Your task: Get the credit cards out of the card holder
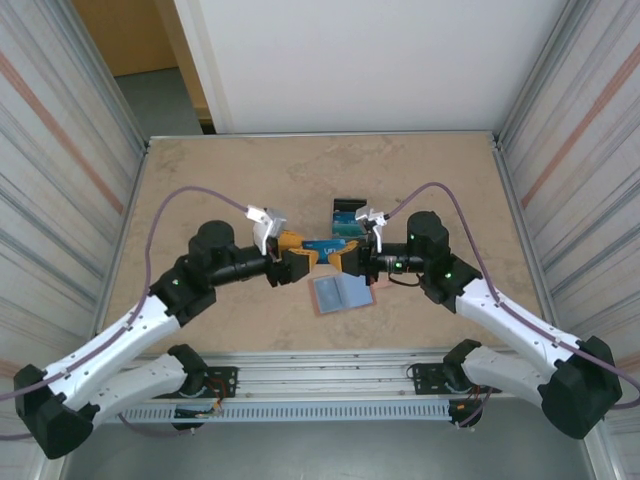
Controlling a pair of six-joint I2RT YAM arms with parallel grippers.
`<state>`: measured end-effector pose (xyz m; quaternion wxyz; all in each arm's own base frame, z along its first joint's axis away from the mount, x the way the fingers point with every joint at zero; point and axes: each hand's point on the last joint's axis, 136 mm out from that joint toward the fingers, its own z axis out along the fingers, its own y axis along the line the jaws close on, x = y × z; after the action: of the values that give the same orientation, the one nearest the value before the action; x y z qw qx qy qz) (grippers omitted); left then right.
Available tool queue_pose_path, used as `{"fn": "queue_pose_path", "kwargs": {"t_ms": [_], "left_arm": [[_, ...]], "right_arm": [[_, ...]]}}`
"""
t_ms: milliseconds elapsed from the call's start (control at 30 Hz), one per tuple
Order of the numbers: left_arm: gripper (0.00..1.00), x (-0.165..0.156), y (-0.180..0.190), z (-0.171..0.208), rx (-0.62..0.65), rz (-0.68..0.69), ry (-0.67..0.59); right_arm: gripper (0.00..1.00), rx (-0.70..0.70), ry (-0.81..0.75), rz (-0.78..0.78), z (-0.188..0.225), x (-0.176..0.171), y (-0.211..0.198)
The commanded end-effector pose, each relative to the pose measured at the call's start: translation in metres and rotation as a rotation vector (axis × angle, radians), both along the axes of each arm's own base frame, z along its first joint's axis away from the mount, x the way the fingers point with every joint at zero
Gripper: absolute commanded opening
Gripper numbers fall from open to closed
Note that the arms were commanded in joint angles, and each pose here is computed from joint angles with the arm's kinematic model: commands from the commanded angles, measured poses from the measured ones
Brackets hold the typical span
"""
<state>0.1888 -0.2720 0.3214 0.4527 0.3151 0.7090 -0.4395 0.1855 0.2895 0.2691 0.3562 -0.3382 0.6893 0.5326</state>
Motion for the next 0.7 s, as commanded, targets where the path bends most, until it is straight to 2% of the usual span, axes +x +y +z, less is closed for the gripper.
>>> {"fn": "queue_pose_path", "kwargs": {"t_ms": [0, 133, 267, 567, 667], "left_arm": [[0.65, -0.018, 0.005, 0.005, 0.146, -0.114, -0.098], [0.63, -0.022, -0.002, -0.003, 0.232, -0.206, -0.103], [0.57, -0.016, -0.011, -0.012, 0.292, -0.253, -0.095], [0.5, -0.004, -0.03, -0.029, 0.348, -0.334, -0.058], [0.45, -0.007, -0.035, -0.033, 0.347, -0.377, -0.044]], "right_arm": [[0.0, -0.074, -0.033, 0.028, -0.002, -0.008, -0.005], [0.0, -0.089, -0.036, 0.056, 0.0, -0.014, -0.005], [0.0, -0.09, -0.044, 0.068, 0.003, -0.016, -0.005], [0.0, -0.093, -0.048, 0.082, 0.005, -0.018, -0.005], [0.0, -0.079, -0.076, 0.08, 0.013, -0.023, -0.009]]}}
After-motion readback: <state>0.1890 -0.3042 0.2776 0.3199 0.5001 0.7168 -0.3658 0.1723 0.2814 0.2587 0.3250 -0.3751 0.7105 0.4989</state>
